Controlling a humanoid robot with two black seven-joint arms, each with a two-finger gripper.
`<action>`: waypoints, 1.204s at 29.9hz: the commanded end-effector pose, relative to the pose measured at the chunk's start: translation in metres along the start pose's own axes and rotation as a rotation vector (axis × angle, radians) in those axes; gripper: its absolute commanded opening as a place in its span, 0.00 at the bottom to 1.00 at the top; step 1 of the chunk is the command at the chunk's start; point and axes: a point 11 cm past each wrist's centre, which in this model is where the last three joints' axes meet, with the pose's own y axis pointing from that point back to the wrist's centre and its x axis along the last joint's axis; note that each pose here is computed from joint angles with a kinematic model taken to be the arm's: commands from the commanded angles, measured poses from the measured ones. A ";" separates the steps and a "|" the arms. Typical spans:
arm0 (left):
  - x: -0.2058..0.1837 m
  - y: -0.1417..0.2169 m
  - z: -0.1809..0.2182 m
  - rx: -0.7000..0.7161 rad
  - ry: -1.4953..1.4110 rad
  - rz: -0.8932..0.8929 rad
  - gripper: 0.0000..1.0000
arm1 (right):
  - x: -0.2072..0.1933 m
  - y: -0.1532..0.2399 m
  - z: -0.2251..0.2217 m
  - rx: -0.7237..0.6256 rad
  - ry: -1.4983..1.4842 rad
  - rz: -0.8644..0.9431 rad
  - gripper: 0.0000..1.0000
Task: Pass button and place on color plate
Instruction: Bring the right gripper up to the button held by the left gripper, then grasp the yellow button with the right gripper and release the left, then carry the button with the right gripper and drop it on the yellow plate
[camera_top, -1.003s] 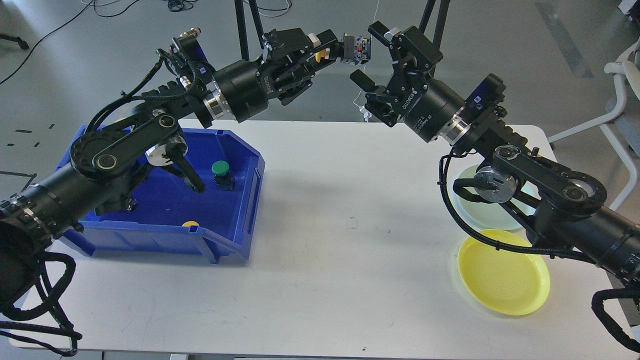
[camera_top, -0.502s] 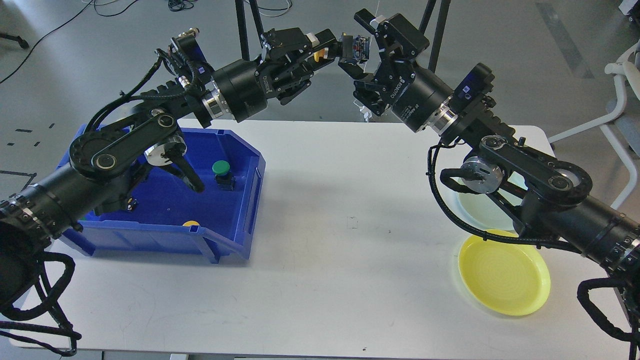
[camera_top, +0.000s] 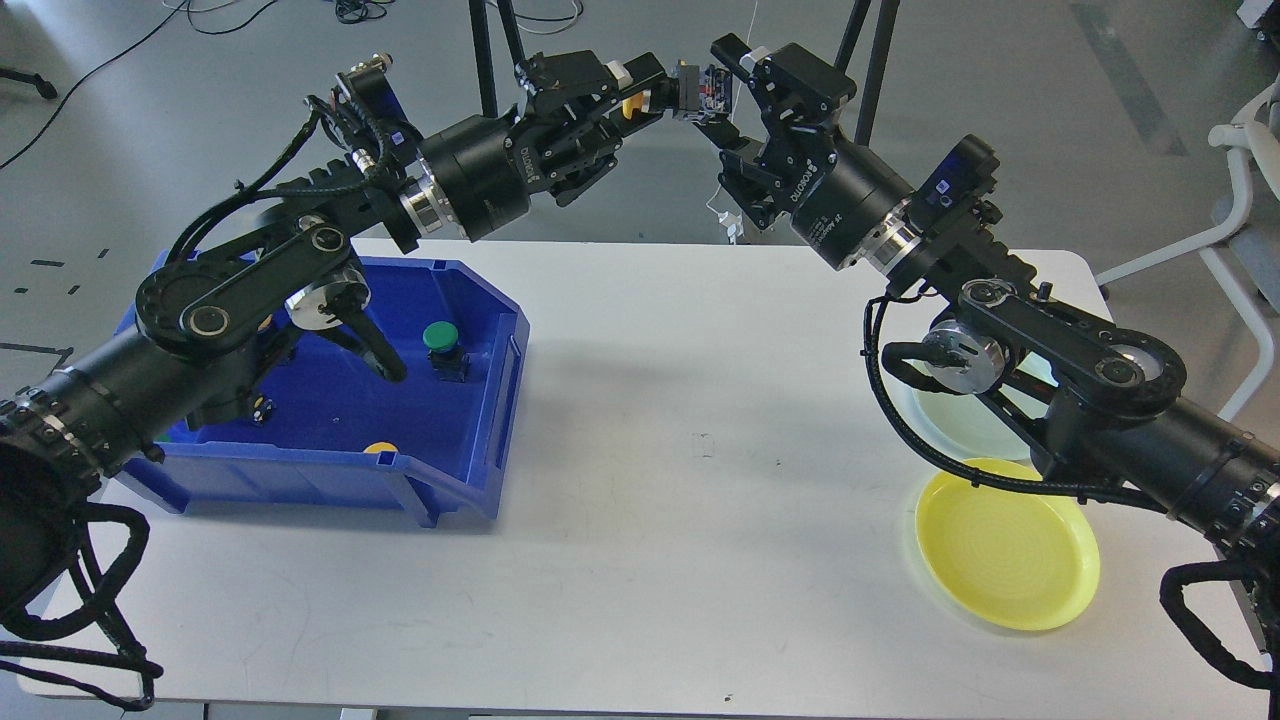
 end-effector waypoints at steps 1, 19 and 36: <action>-0.001 0.000 0.000 0.000 0.000 -0.002 0.07 | -0.003 -0.002 0.001 -0.001 -0.005 -0.005 0.56; 0.008 0.004 -0.004 0.012 -0.001 0.026 0.40 | -0.008 -0.005 0.006 -0.037 0.001 -0.021 0.06; 0.031 0.017 -0.008 -0.046 0.145 0.163 0.99 | 0.053 0.068 0.010 -0.120 0.027 0.174 0.03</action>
